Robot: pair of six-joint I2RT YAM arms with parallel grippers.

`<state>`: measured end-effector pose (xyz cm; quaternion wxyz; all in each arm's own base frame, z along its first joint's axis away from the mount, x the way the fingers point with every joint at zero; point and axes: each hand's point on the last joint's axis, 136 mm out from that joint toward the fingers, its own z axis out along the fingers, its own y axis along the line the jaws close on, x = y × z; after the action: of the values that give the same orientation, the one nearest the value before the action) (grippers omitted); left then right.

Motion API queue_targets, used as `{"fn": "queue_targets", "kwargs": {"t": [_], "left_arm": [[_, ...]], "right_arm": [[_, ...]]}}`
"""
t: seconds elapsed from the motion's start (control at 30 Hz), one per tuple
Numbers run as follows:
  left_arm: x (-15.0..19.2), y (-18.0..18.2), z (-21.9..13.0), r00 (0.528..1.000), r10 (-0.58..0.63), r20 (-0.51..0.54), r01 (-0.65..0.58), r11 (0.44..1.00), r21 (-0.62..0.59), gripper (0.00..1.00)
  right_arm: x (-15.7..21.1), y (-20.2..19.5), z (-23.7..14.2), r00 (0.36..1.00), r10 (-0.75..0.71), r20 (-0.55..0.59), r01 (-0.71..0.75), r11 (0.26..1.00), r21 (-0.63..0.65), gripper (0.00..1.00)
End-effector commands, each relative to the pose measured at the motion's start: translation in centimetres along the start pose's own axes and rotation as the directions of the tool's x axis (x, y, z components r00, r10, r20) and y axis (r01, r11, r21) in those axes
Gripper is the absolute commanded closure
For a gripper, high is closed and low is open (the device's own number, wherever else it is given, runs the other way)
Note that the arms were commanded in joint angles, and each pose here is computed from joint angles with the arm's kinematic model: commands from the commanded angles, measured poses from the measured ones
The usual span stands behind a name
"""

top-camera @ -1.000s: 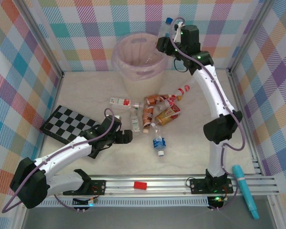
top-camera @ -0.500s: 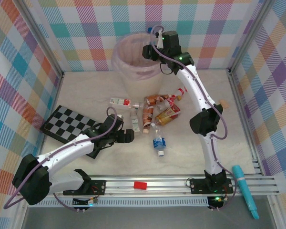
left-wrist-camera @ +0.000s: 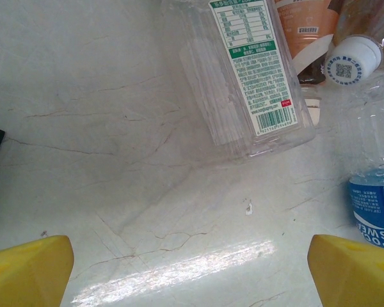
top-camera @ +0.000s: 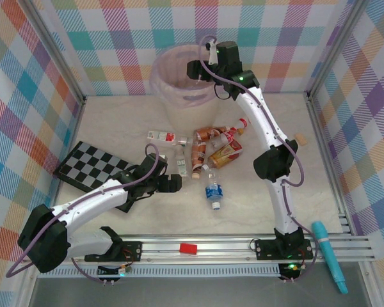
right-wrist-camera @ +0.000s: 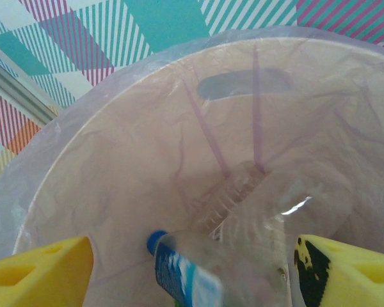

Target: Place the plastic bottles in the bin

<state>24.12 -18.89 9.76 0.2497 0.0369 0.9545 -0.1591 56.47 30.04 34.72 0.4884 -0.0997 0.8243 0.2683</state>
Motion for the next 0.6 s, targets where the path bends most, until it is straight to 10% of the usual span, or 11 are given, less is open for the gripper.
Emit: {"fn": "queue_targets", "kwargs": {"t": [0.0,0.57], "left_arm": [[-0.2,-0.7,0.1,1.0,0.003,0.002,-0.003,1.0,0.022,0.06],[-1.7,-3.0,1.0,0.998,-0.058,0.033,0.053,0.991,0.125,0.05]], "right_arm": [[1.0,-0.1,0.3,0.999,-0.01,-0.035,0.01,1.0,0.011,0.17],[-4.0,3.1,-10.1,0.99,-0.135,0.043,0.135,0.991,-0.002,0.04]]}}
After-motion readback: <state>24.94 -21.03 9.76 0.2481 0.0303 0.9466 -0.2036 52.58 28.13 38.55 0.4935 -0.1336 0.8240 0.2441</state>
